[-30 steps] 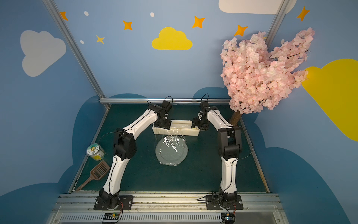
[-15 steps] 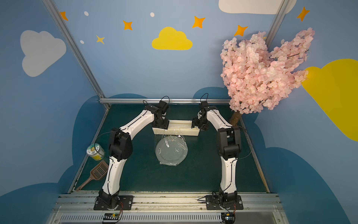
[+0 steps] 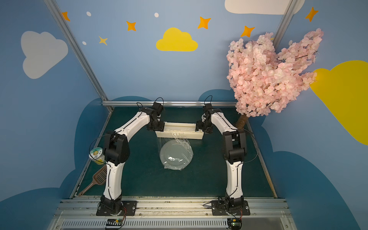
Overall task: Wrap the plate with plastic wrap
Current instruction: Tear off the plastic wrap from the plastic wrap cutting box.
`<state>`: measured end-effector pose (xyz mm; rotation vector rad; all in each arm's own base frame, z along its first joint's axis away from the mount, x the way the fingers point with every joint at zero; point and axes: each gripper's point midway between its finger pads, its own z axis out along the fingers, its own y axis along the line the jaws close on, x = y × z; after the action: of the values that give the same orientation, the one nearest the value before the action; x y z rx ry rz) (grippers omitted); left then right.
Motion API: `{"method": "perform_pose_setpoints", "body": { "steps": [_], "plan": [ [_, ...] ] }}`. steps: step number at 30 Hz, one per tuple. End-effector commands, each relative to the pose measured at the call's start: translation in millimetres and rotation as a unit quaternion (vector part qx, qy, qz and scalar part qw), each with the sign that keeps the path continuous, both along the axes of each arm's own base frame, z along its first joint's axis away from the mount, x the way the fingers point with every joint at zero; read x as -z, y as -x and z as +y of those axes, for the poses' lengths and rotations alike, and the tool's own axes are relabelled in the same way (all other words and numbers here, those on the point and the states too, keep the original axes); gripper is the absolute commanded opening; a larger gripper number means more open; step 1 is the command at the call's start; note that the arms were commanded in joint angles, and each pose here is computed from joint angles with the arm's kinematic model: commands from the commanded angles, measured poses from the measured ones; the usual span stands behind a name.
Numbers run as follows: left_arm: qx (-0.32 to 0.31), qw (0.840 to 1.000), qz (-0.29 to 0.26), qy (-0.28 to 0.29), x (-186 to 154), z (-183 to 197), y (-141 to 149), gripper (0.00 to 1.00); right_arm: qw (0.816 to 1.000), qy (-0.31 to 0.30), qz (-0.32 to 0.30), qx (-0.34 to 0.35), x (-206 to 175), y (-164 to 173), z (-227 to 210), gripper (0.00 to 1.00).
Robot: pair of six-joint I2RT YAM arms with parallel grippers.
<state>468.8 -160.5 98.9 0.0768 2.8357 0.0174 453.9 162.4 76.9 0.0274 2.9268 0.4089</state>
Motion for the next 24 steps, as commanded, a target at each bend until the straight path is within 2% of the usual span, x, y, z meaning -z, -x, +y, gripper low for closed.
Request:
{"method": "perform_pose_setpoints", "body": {
  "steps": [1,6,16,20,22,24],
  "plan": [
    [-0.024,0.997,0.009,-0.073,2,41,5,0.7,0.99,0.107,0.087,0.018,52,28,-45,0.75],
    [-0.033,0.996,0.013,-0.082,7,56,9,0.64,0.99,0.109,0.086,0.017,51,27,-46,0.75],
    [-0.073,0.996,0.001,-0.059,-3,84,7,0.55,0.99,0.107,0.086,0.015,51,27,-44,0.75],
    [-0.077,0.996,-0.005,-0.046,-9,80,3,0.46,0.992,0.1,0.082,0.01,46,24,-39,0.75],
    [-0.077,0.997,-0.005,-0.029,-11,75,2,0.36,0.994,0.085,0.074,0.005,38,20,-32,0.75],
    [-0.077,0.997,-0.005,-0.008,-13,68,1,0.31,0.996,0.066,0.065,0.002,27,16,-25,0.75]
  ]
}}
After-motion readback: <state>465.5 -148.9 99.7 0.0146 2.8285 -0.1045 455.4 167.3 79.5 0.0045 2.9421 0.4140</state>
